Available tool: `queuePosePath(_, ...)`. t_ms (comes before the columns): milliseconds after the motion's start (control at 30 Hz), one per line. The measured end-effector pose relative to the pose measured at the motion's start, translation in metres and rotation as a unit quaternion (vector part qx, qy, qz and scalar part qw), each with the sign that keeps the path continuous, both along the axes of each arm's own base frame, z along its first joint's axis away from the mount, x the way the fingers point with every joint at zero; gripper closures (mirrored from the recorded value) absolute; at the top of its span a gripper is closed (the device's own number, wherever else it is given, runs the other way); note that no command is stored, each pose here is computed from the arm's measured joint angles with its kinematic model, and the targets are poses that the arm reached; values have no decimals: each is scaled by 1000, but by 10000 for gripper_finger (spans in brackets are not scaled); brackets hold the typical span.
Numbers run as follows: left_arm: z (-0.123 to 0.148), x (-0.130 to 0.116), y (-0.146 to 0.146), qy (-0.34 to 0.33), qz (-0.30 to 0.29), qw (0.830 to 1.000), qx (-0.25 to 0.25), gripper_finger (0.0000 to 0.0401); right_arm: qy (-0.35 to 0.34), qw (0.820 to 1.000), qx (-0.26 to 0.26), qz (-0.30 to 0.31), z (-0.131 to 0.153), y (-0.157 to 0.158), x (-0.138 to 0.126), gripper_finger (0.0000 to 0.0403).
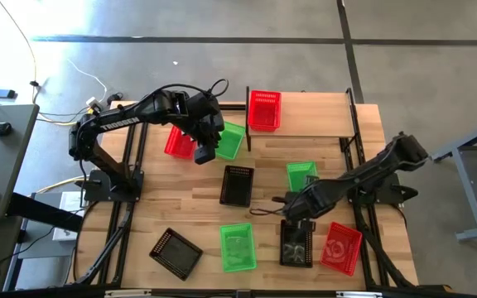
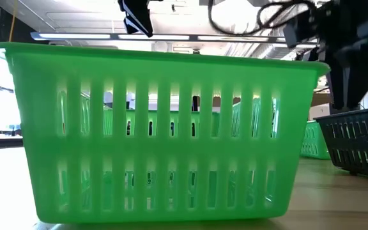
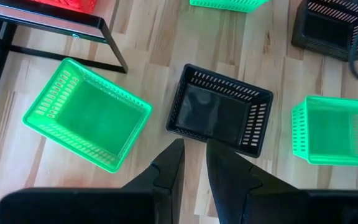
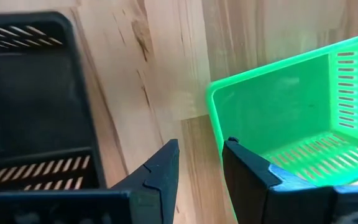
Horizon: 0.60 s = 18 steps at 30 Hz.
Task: Stack baskets on shelf by color
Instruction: Put the right green basket on the shelf
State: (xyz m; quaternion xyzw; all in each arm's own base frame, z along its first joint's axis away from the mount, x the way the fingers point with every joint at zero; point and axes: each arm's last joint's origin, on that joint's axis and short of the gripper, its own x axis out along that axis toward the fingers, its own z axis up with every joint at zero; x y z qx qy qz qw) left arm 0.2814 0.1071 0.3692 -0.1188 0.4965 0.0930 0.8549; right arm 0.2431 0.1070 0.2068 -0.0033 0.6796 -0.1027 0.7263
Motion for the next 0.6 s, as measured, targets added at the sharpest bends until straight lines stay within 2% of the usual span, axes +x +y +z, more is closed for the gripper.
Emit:
queuePosePath(367,0,0,0,0,-7,1000,4,341,69,997,-38,-14,-36,4,10,293)
queuePosePath(600,0,0,0,1,-8,1000,4,341,92,994,-56,-17,-43,2,10,301)
